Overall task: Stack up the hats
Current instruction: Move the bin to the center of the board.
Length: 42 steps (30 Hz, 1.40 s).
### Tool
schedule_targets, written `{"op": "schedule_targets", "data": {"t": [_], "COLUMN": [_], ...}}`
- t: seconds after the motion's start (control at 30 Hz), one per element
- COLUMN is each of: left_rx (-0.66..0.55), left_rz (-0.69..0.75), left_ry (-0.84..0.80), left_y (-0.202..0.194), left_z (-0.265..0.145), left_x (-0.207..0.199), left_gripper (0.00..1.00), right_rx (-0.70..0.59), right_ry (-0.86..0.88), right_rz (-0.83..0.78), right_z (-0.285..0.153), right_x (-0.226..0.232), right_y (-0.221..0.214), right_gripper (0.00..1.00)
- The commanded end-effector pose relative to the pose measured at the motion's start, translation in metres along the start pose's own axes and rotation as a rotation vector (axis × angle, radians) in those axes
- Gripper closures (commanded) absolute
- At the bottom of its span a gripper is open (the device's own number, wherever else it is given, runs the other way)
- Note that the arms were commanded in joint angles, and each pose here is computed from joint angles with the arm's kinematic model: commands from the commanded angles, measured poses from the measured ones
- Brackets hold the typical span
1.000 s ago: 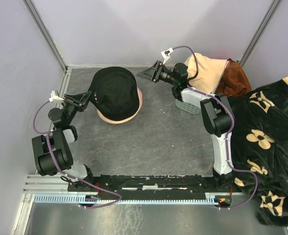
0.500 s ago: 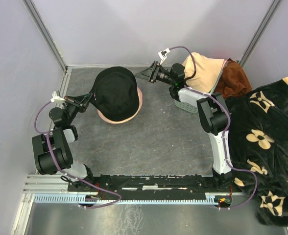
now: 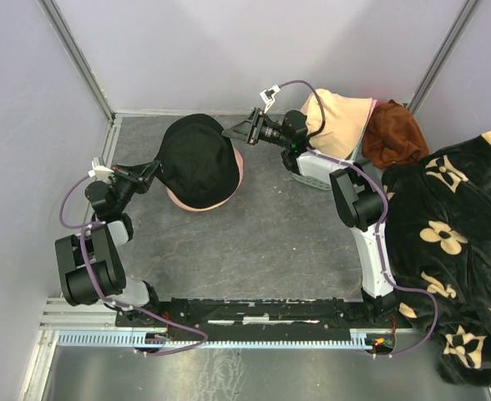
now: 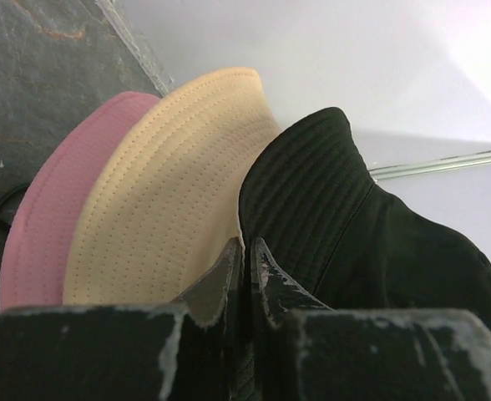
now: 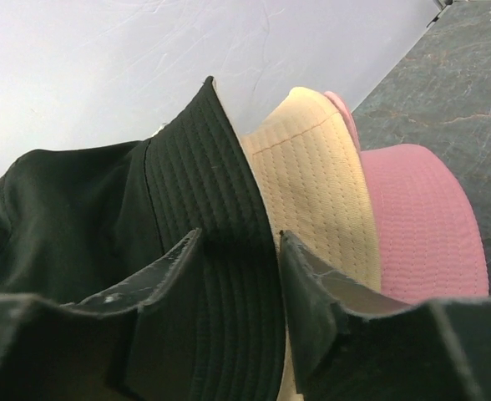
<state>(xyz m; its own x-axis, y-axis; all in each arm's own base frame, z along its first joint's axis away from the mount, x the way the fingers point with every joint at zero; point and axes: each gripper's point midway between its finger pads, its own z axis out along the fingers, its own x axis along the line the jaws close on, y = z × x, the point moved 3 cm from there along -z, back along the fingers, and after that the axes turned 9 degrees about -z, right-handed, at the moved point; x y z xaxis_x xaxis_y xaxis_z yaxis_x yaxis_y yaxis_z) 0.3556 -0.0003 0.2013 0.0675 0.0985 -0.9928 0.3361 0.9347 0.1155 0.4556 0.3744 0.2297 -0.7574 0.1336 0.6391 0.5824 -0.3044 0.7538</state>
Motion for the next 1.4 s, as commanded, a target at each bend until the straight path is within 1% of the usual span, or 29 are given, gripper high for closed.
{"op": "schedule_targets", "data": {"t": [0.0,0.3,0.33,0.5,0.6,0.67,0.87,1.03,1.17,1.37], "left_rx": [-0.032,-0.074,-0.081,-0.114,-0.138,-0.154,-0.178,-0.178,-0.182,-0.210], "left_rz": [0.073,0.079,0.079,0.071,0.071,0.079,0.089,0.105,0.131,0.159], "left_ry": [0.001,0.036,0.043,0.060,0.068,0.064,0.053,0.070,0.124,0.255], "left_y": [0.006,0.011,0.012,0.015,0.019,0.023,0.029,0.028,0.027,0.030], "left_z": [0.003,0.001,0.001,-0.001,0.000,0.001,0.008,0.017,0.022,0.024], "left_x": [-0.007,-0.010,-0.010,-0.011,-0.015,-0.021,-0.034,-0.037,-0.030,-0.006], "left_gripper": [0.97,0.97,0.97,0.97,0.97,0.97,0.95,0.94,0.94,0.96], "right_rx": [-0.011,-0.024,-0.030,-0.049,-0.056,-0.058,-0.009,0.015,0.043,0.065], "right_ry": [0.067,0.063,0.062,0.066,0.029,-0.019,-0.229,-0.332,-0.367,-0.391], "right_rz": [-0.040,-0.032,-0.034,-0.030,-0.029,-0.034,-0.068,-0.069,-0.076,-0.080], "right_z": [0.005,0.000,-0.002,-0.008,-0.008,-0.007,-0.007,-0.007,-0.008,-0.006], "right_x": [0.015,0.014,0.015,0.018,0.014,0.010,-0.012,-0.025,-0.028,-0.029], "right_y": [0.009,0.010,0.013,0.021,0.024,0.028,0.025,0.021,0.016,0.011], "right_gripper": [0.56,0.96,0.98,0.99,0.99,0.99,0.99,0.99,0.99,0.99]}}
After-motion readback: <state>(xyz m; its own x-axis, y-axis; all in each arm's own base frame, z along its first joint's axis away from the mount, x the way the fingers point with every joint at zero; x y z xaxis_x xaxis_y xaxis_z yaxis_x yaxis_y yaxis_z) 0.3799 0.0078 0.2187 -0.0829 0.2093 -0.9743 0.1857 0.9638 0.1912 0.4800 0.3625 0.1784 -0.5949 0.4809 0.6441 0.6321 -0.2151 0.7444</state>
